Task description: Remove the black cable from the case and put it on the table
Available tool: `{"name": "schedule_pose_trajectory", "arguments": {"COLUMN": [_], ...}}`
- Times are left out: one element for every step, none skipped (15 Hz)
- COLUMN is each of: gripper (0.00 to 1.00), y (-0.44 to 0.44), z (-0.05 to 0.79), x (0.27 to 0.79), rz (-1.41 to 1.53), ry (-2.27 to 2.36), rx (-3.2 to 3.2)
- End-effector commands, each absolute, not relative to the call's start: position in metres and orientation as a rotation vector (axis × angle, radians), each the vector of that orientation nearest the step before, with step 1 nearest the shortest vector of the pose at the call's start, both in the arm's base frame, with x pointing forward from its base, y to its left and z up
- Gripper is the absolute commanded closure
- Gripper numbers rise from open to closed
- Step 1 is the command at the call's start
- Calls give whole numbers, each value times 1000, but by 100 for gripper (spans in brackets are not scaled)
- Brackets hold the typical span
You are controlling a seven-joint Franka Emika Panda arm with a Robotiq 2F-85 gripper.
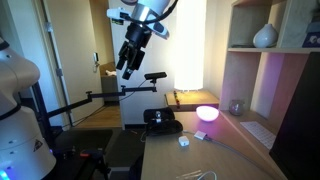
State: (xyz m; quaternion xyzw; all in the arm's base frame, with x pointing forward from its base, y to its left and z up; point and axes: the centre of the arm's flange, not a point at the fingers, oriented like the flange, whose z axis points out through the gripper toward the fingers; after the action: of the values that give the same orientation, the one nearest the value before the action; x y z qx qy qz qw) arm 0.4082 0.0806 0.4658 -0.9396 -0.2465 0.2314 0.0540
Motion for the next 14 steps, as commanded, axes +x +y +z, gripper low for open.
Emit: {"name": "schedule_pose_trajectory", "arguments": {"gripper": [0,0,0,0,0,0,0,0,0,0,0,0,0,0], "y": [102,108,116,122,128,134,140,145,150,155,161,165,169,172], "z": [472,475,478,481,487,492,500,504,509,512,513,514,513,511], "x": [425,427,429,431,434,437,439,442,445,447,450,453,457,460], "rz": [673,657,631,610,582,563,542,528,519,509,507,504,519,532], "ry": [-916,-955,-1001,-1031,-1063,-1092,-1124,-1138,-1163,-1186,-1203,-1213,-1206,-1197], "rx": [-2846,-2841,-2833,-2818,-2815,-2810,-2807,-2812,-2809,-2803,-2798,-2785,-2767,-2752]}}
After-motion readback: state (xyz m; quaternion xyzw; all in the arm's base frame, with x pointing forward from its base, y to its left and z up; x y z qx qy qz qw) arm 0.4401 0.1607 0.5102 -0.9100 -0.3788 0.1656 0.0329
